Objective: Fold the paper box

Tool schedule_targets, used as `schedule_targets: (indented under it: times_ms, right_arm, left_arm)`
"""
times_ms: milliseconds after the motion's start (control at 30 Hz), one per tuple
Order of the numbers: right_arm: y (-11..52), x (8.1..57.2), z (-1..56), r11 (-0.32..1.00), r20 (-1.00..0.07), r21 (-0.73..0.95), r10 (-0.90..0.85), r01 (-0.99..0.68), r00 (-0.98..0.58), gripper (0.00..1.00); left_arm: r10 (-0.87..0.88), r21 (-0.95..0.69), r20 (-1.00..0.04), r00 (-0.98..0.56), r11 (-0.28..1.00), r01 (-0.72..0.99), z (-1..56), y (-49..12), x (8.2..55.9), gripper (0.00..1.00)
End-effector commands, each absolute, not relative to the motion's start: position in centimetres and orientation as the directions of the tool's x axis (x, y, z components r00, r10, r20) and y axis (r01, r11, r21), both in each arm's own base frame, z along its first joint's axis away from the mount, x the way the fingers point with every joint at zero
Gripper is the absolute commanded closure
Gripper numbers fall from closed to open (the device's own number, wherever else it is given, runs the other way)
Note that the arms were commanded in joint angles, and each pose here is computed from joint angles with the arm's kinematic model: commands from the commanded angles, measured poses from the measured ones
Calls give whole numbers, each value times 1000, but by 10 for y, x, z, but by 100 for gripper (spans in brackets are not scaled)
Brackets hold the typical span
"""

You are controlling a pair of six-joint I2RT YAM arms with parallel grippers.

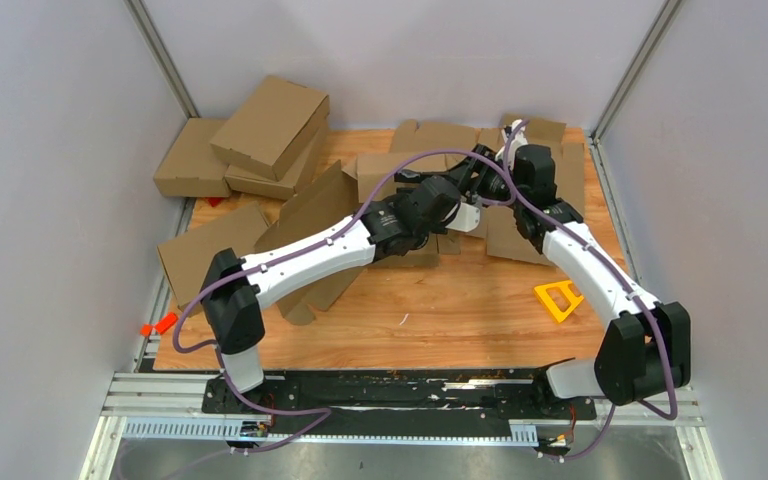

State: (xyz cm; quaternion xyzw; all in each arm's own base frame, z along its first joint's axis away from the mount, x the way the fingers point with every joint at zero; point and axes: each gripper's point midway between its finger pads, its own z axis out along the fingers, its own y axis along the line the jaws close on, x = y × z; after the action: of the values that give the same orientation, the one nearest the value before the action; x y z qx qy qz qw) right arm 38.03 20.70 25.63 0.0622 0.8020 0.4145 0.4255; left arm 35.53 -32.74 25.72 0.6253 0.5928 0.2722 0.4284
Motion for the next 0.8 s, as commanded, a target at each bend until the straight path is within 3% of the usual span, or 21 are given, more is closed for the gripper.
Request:
schedule_targets:
  times_ms: [0,67,167,267,367,500,767]
  right_arm:
    - [199,385,299,650,-686,697,480,-303,-547,37]
    - [189,389,313,657,-704,687,498,-310,-506,32]
    - [177,398,338,682,-738,660,512,-314,-439,10]
    - [167,416,349,728,-767,624,501,-284,-401,1]
    - [167,437,347,750,-779,603,478,-273,-406,0]
    - [194,466,310,720,-725,632,417,-288,-549,0]
    - [234,443,277,644,-651,689,346,-334,-676,0]
  left_arm:
    - [958,863,-248,145,150,483,285,-320,349,21]
    - [957,860,-257,136,162,483,284,-320,349,23]
    - [956,854,-262,131,166,492,280,-320,348,25]
    - [955,844,-268,124,171,509,274,-320,348,27]
    - [954,835,-276,115,179,520,270,-319,348,29]
    - [951,822,-289,114,185,539,267,-320,345,30]
    - [948,817,-297,114,191,545,270,-320,343,32]
